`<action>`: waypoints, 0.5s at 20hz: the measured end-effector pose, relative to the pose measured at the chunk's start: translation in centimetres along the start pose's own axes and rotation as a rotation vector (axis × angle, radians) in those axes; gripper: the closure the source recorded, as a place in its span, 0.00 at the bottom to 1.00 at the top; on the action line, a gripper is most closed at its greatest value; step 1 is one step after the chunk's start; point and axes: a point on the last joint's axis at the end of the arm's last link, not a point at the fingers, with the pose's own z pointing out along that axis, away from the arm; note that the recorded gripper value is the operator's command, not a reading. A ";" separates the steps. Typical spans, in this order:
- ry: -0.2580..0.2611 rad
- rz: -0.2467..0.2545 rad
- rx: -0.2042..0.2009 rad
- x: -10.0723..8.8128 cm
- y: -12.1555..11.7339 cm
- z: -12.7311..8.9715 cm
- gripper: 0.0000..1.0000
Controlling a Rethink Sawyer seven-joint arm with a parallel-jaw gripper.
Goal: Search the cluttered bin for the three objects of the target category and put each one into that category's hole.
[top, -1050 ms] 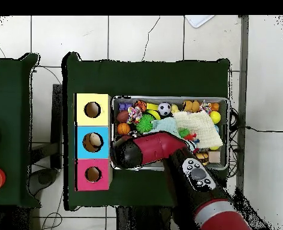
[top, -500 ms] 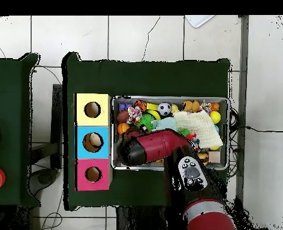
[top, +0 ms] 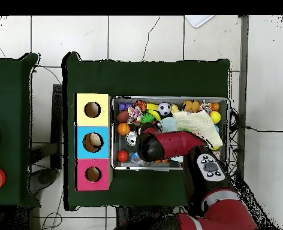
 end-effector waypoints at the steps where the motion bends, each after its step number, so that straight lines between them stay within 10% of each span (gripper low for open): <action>1: -0.002 0.008 -0.002 0.2 -0.1 0.3 0.00; 10: -0.034 0.126 -0.033 -1.6 -0.7 0.2 0.00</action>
